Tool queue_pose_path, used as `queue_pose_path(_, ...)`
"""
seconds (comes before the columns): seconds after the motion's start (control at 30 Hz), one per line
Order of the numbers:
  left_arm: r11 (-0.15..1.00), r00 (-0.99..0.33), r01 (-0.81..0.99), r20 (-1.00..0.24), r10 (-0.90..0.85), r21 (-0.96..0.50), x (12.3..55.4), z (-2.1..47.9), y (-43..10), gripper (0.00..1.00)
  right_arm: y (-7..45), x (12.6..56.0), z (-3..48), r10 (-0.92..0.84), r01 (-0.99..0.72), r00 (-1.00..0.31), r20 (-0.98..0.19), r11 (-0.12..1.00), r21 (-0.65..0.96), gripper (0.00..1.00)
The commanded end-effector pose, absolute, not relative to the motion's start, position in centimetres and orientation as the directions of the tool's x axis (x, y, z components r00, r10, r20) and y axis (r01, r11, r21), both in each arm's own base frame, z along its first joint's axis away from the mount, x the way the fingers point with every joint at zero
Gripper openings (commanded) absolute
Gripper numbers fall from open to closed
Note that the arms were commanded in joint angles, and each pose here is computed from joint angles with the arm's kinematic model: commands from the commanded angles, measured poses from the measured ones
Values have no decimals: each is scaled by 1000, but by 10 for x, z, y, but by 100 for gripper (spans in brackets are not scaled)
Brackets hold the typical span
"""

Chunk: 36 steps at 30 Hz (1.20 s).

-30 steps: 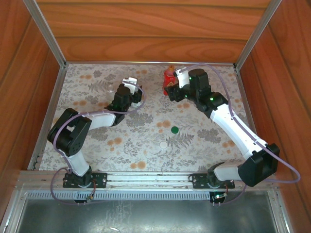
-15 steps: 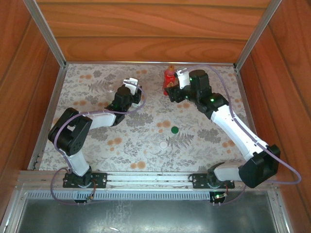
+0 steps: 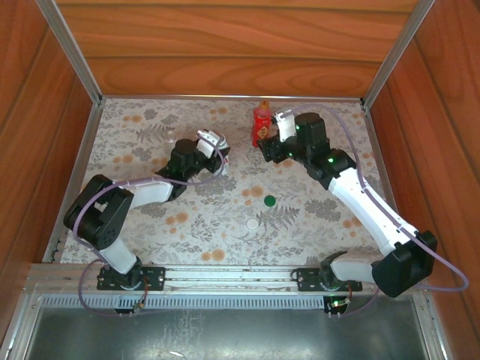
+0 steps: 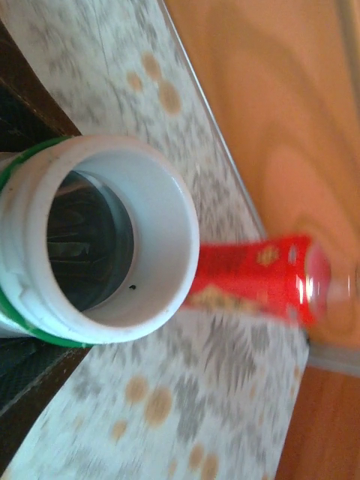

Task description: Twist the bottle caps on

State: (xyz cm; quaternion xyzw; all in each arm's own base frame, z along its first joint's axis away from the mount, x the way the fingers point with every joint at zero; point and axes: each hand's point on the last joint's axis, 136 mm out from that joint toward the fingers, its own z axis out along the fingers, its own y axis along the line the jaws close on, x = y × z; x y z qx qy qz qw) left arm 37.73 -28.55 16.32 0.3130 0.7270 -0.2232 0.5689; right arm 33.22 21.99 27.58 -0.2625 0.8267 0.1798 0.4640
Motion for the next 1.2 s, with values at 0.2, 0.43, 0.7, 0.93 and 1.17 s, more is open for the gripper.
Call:
queue_pose_path(0.2,214,-49,977,-982,180,-9,269,174,-319,55,207,307,269,-255,-595,-449,-856,800,74,80)
queue_pose_path(0.43,184,-49,983,-984,172,-17,264,176,-320,55,205,305,265,-245,-588,-460,-853,805,86,80)
queue_pose_path(0.7,229,-51,973,-983,176,-9,268,179,-316,54,207,307,263,-246,-586,-467,-849,805,89,80)
queue_pose_path(0.93,238,-42,971,-959,279,26,264,172,-309,54,206,308,260,-249,-583,-470,-847,808,86,80)
queue_pose_path(1.17,217,-62,976,-947,314,8,263,159,-315,54,207,309,259,-247,-582,-473,-846,808,90,80)
